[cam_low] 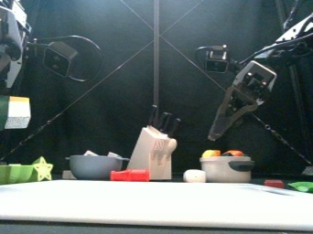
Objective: Grab seaweed part of sushi
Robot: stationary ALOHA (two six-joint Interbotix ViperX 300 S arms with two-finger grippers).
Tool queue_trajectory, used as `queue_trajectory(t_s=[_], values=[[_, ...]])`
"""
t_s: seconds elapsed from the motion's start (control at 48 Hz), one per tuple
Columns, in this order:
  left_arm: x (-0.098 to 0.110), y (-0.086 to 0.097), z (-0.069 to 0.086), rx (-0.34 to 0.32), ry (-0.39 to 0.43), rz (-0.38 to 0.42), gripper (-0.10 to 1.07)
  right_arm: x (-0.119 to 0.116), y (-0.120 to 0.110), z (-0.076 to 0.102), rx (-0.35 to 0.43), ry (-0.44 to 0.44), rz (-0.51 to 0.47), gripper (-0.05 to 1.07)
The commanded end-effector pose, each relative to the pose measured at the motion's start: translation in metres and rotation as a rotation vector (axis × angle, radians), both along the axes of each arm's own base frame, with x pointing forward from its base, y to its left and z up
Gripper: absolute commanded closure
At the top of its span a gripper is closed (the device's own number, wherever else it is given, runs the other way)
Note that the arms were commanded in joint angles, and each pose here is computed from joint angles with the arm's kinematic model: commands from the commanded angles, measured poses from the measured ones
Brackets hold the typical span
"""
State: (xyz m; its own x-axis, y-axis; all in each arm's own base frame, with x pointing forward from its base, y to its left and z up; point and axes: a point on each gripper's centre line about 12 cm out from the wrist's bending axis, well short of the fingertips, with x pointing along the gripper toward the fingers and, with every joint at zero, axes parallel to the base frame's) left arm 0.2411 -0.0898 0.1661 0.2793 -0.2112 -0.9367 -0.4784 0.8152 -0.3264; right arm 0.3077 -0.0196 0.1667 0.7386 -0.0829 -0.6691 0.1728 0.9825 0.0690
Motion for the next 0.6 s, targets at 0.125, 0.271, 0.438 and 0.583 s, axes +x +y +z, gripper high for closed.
queue_trajectory(t_s=[0.125,0.271,0.438,0.583], values=[[0.019,0.011,0.015,0.109,-0.148,-0.093,0.38,0.002,0.000,0.031,-0.002,-0.098,0.000,0.15],[0.033,0.034,0.022,0.274,-0.234,-0.181,0.38,-0.001,-0.002,0.058,0.001,-0.185,-0.011,0.15],[0.046,0.062,0.025,0.435,-0.300,-0.225,0.38,0.001,-0.002,0.091,0.110,-0.276,-0.092,0.15],[0.058,0.072,0.031,0.511,-0.395,-0.275,0.38,0.001,-0.003,0.102,0.248,-0.292,-0.189,0.15]])
